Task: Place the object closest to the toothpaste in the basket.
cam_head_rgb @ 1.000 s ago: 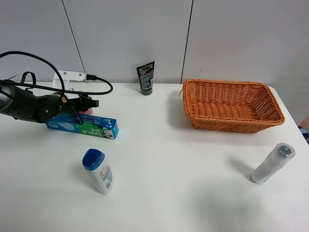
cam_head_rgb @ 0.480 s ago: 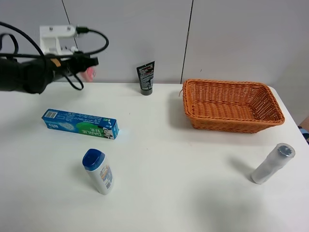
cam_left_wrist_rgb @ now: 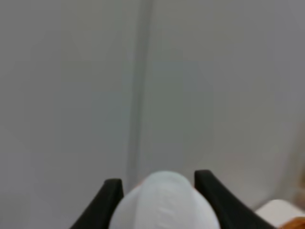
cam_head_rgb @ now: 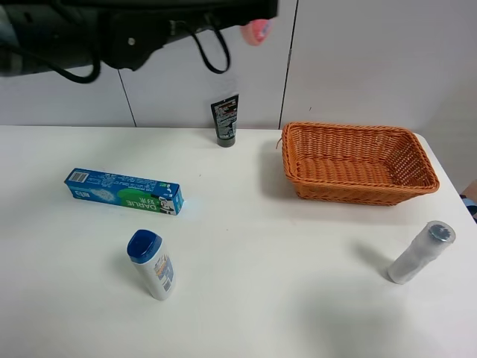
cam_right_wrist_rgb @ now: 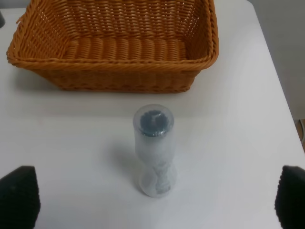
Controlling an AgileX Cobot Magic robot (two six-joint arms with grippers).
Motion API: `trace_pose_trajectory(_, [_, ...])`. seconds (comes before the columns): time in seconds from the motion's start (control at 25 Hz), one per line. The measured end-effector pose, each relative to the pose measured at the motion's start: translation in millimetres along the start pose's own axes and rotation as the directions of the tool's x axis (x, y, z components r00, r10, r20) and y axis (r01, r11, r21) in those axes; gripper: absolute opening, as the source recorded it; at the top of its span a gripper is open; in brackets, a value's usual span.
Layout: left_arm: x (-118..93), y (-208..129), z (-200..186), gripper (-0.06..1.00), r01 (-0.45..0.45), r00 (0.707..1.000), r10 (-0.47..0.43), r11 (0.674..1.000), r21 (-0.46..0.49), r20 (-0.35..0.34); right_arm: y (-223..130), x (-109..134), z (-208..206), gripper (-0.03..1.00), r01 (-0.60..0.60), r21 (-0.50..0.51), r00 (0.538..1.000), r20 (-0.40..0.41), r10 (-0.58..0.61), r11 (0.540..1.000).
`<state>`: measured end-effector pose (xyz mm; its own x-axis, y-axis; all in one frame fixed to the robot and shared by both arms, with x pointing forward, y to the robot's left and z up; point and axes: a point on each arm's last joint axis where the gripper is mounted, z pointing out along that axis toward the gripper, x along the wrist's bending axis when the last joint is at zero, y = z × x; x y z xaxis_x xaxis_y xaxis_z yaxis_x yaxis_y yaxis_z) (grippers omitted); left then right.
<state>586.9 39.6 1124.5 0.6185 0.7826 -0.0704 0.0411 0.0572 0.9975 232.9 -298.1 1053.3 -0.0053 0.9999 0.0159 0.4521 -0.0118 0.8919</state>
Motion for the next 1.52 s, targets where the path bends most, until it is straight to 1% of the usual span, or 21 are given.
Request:
trace_pose_trajectory(0.08, [-32.8, -12.2, 11.0, 0.34, -0.001, 0.997, 0.0, 1.0, 0.02, 0.075, 0.0, 0.0, 0.0, 0.99, 0.0, 0.0, 1.0, 0.0, 0.0, 1.0])
trace_pose_trajectory(0.16, [-57.4, -36.3, 23.4, 0.34, -0.007, 0.992, -0.001, 0.998, 0.066, 0.127, 0.0, 0.0, 0.0, 0.99, 0.0, 0.0, 1.0, 0.0, 0.0, 1.0])
trace_pose_trajectory(0.2, [-68.6, -52.8, 30.6, 0.34, -0.012, 0.989, -0.003, 0.995, 0.098, 0.149, 0.0, 0.0, 0.0, 0.99, 0.0, 0.0, 1.0, 0.0, 0.0, 1.0])
trace_pose_trajectory(0.24, [-86.1, -88.8, 44.7, 0.34, -0.02, 0.984, -0.009, 0.987, 0.162, 0.18, 0.0, 0.0, 0.0, 0.99, 0.0, 0.0, 1.0, 0.0, 0.0, 1.0])
trace_pose_trajectory(0.28, [-91.7, -106.2, 51.5, 0.34, -0.024, 0.982, -0.013, 0.981, 0.191, 0.187, 0.0, 0.0, 0.0, 0.99, 0.0, 0.0, 1.0, 0.0, 0.0, 1.0])
trace_pose_trajectory(0.36, [-100.1, -135.5, 62.0, 0.34, -0.033, 0.98, -0.015, 0.971, 0.237, 0.199, 0.0, 0.0, 0.0, 0.99, 0.0, 0.0, 1.0, 0.0, 0.0, 1.0])
trace_pose_trajectory(0.52, [-99.9, -181.1, 76.0, 0.34, -0.038, 0.981, -0.022, 0.951, 0.307, 0.19, 0.0, 0.0, 0.0, 0.99, 0.0, 0.0, 1.0, 0.0, 0.0, 1.0])
trace_pose_trajectory(0.64, [-96.5, -201.1, 79.5, 0.34, -0.038, 0.983, -0.025, 0.94, 0.34, 0.18, 0.0, 0.0, 0.0, 0.99, 0.0, 0.0, 1.0, 0.0, 0.0, 1.0])
trace_pose_trajectory(0.72, [-93.9, -207.4, 80.3, 0.34, -0.013, 0.986, -0.047, 0.935, 0.354, 0.161, 0.0, 0.0, 0.0, 0.99, 0.0, 0.0, 1.0, 0.0, 0.0, 1.0])
trace_pose_trajectory(0.84, [-90.2, -205.8, 81.7, 0.34, 0.049, 0.987, -0.098, 0.937, 0.346, 0.125, 0.0, 0.0, 0.0, 0.99, 0.0, 0.0, 1.0, 0.0, 0.0, 1.0])
trace_pose_trajectory(0.88, [-89.6, -205.3, 82.0, 0.38, 0.069, 0.986, -0.116, 0.937, 0.343, 0.116, 0.0, 0.0, 0.0, 0.99, 0.0, 0.0, 1.0, 0.0, 0.0, 1.0])
trace_pose_trajectory(0.92, [-89.6, -204.5, 82.4, 0.46, 0.091, 0.985, -0.135, 0.936, 0.341, 0.107, 0.0, 0.0, 0.0, 0.99, 0.0, 0.0, 1.0, 0.0, 0.0, 1.0])
trace_pose_trajectory(1.0, [-89.6, -201.6, 83.7, 0.73, 0.133, 0.98, -0.172, 0.936, 0.325, 0.096, 0.0, 0.0, 0.0, 0.99, 0.0, 0.0, 1.0, 0.0, 0.0, 1.0])
trace_pose_trajectory(1.04, [-89.3, -202.4, 84.0, 0.84, 0.147, 0.979, -0.185, 0.936, 0.32, 0.09, 0.0, 0.0, 0.0, 0.99, 0.0, 0.0, 1.0, 0.0, 0.0, 1.0])
trace_pose_trajectory(1.08, [-89.1, -199.9, 84.1, 0.91, 0.166, 0.976, -0.2, 0.936, 0.311, 0.083, 0.0, 0.0, 0.0, 0.99, 0.0, 0.0, 1.0, 0.0, 0.0, 1.0])
trace_pose_trajectory(1.12, [-88.7, -197.9, 84.1, 0.94, 0.184, 0.974, -0.216, 0.934, 0.306, 0.074, 0.0, 0.0, 0.0, 0.99, 0.0, 0.0, 1.0, 0.0, 0.0, 1.0])
trace_pose_trajectory(1.2, [-88.7, -186.5, 83.3, 0.98, 0.209, 0.969, -0.237, 0.935, 0.287, 0.066, 0.0, 0.0, 0.0, 0.99, 0.0, 0.0, 1.0, 0.0, 0.0, 1.0])
trace_pose_trajectory(1.32, [-80.8, -144.6, 79.5, 0.98, 0.209, 0.971, -0.229, 0.953, 0.217, 0.07, 0.0, 0.0, 0.0, 0.99, 0.0, 0.0, 1.0, 0.0, 0.0, 1.0])
trace_pose_trajectory(1.4, [-70.4, -104.0, 72.6, 0.97, 0.184, 0.978, -0.196, 0.972, 0.148, 0.073, 0.0, 0.0, 0.0, 0.99, 0.0, 0.0, 1.0, 0.0, 0.0, 1.0])
trace_pose_trajectory(1.44, [-63.4, -76.6, 65.9, 0.96, 0.151, 0.985, -0.159, 0.984, 0.099, 0.075, 0.0, 0.0, 0.0, 0.99, 0.0, 0.0, 1.0, 0.0, 0.0, 1.0])
trace_pose_trajectory(1.52, [-44.2, -33.5, 52.7, 0.94, 0.075, 0.996, -0.077, 0.997, 0.026, 0.055, 0.0, 0.0, 0.0, 0.99, 0.0, 0.0, 1.0, 0.0, 0.0, 1.0])
